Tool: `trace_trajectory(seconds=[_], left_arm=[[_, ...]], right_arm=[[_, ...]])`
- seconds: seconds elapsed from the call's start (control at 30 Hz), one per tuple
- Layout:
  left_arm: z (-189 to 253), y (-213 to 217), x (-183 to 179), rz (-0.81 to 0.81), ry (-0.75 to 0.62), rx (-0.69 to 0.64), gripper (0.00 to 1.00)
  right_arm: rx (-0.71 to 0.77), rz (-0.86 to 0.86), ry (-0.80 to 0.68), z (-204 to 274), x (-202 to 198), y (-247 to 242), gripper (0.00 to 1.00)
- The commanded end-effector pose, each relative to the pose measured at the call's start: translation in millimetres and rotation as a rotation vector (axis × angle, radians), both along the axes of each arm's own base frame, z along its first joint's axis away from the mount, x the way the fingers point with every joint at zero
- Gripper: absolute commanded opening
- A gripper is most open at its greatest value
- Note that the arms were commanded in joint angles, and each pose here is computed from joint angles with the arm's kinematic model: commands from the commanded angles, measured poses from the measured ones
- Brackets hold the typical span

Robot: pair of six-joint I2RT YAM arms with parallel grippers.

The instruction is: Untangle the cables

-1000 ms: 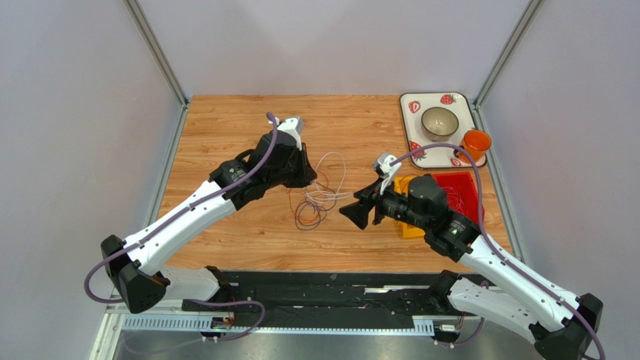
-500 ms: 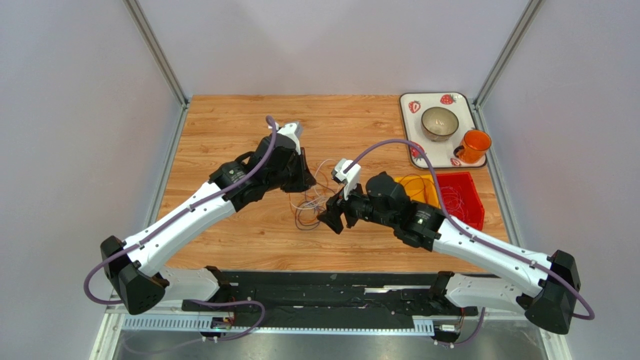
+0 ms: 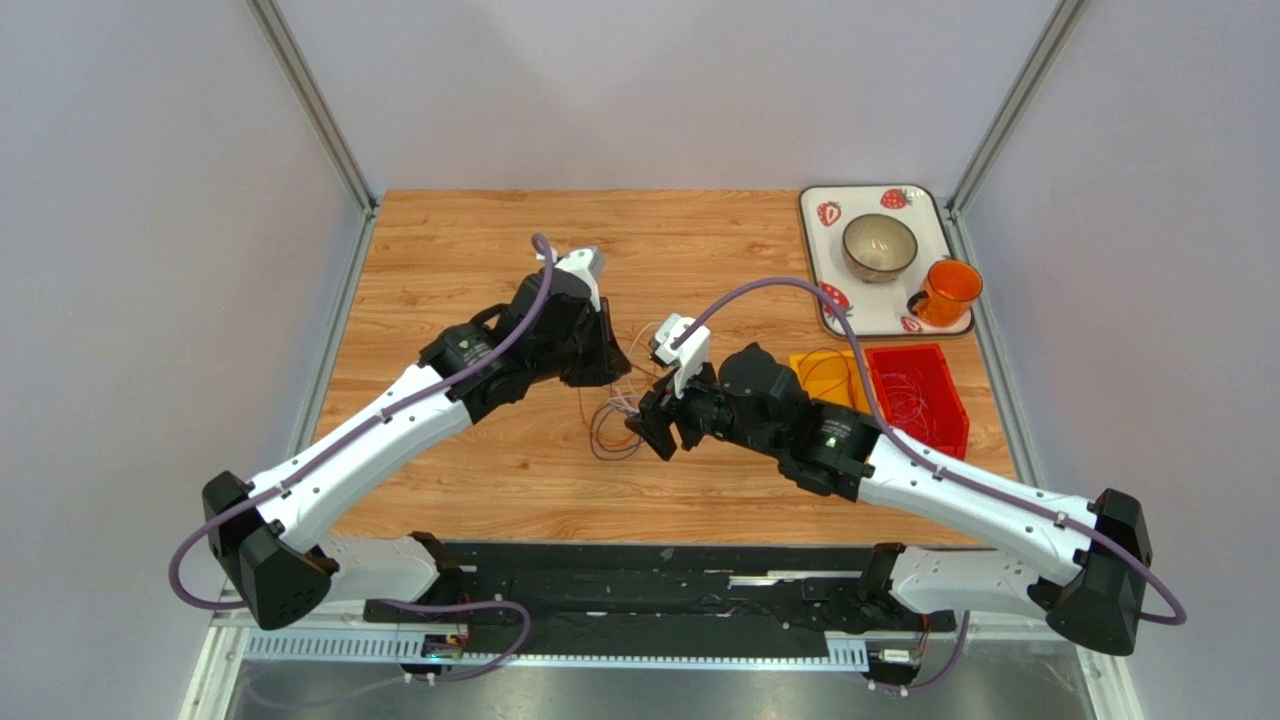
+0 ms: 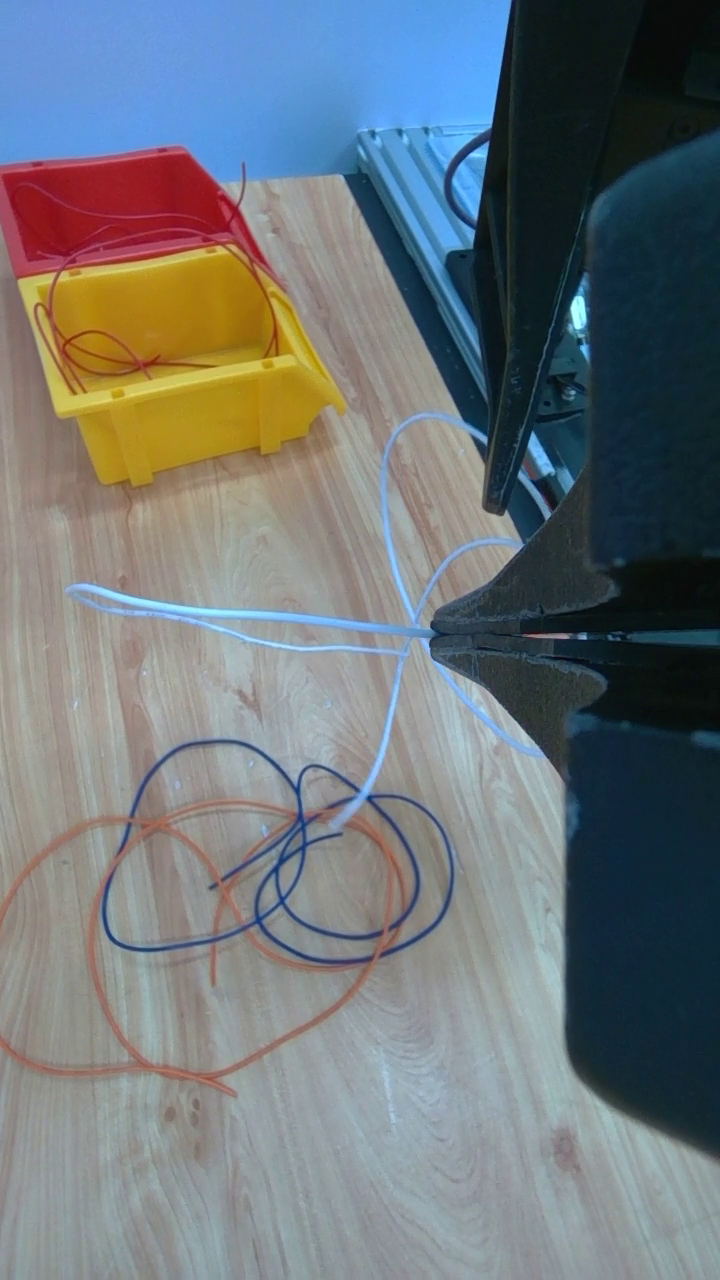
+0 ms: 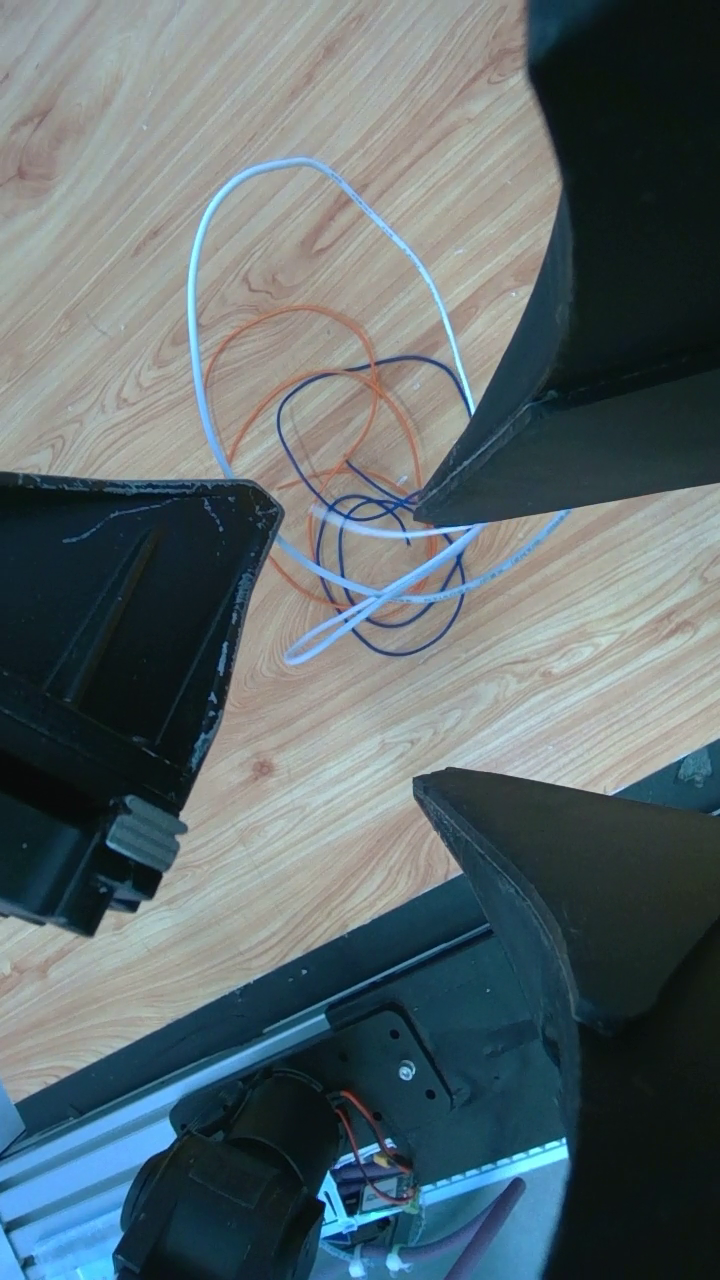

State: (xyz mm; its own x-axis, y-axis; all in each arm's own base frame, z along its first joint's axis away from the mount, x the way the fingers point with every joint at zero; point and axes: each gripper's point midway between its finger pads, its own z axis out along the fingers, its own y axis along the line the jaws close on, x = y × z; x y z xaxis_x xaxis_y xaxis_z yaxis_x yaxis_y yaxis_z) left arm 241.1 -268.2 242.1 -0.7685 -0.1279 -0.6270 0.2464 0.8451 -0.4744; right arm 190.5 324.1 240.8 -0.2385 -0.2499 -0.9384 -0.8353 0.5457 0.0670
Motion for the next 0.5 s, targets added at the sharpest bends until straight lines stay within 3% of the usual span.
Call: trace_trajectory(seconds=[0.0, 0.47], left_arm=[[8, -1, 0, -0.005, -0.011, -0.040, 0.00], [6, -3, 0, -0.013, -0.003, -0.047, 0.00]], right_arm=[[0.019, -0.010, -0.064, 19, 7, 5, 0.65], [-0.016, -0.015, -0.088, 13, 16, 12, 0.58]])
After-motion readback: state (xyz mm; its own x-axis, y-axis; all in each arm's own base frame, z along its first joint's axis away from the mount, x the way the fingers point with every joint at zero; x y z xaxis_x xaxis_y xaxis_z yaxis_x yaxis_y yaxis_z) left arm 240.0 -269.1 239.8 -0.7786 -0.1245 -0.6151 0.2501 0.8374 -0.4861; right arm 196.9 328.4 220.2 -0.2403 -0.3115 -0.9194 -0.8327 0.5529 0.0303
